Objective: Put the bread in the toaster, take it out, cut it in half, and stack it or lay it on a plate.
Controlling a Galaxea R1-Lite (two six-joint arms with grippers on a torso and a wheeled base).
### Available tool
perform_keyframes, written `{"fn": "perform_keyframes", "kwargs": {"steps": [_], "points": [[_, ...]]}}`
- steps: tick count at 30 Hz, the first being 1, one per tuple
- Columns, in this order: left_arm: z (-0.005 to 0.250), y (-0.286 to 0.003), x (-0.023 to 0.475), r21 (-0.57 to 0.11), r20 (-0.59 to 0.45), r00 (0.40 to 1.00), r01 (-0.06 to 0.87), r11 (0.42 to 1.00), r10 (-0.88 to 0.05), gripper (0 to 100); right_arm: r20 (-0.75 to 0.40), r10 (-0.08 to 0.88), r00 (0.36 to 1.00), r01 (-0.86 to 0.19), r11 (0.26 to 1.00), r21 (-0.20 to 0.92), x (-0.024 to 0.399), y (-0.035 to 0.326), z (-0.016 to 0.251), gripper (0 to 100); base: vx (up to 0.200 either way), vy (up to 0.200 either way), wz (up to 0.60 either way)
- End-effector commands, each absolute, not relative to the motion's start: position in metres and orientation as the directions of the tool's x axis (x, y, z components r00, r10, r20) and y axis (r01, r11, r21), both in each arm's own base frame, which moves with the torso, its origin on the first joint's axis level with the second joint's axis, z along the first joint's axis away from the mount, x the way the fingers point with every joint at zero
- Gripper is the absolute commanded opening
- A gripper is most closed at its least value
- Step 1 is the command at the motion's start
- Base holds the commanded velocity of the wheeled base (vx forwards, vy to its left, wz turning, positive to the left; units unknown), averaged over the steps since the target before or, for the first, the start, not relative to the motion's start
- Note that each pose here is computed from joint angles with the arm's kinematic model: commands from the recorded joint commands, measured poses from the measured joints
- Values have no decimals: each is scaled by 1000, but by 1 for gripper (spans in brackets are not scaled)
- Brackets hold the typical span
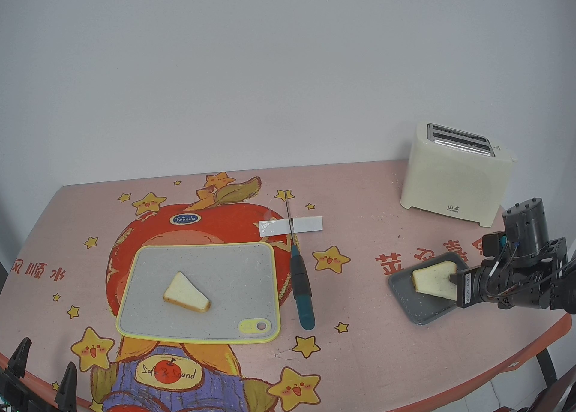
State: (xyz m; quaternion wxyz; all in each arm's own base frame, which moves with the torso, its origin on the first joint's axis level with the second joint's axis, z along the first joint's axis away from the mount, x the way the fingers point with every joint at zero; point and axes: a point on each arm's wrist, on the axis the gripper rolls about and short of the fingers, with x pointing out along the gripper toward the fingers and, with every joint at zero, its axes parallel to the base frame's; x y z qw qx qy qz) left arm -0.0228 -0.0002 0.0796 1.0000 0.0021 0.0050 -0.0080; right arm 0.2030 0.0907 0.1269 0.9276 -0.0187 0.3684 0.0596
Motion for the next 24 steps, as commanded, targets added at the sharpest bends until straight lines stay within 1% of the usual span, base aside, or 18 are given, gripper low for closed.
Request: {"fn": "perform_keyframes", "kwargs": {"steps": [1,14,15,24], "points": [[76,0,-22,4,-25,1000,14,1000,-14,100,-688,96,719,-124,992,8,205,92,126,0,0,0,0],[76,0,-22,4,-26,1000,15,1000,-15,100,-678,97,728,-122,992,10,204,91,129,0,0,0,0],[76,0,-22,4,-26,1000,14,1000,-14,100,-677,97,729,-122,992,11,204,91,130,100,0,0,0],[76,0,-22,4,-25,1000,15,1000,-15,100,-668,103,737,-123,992,17,204,91,133,100,0,0,0]]}}
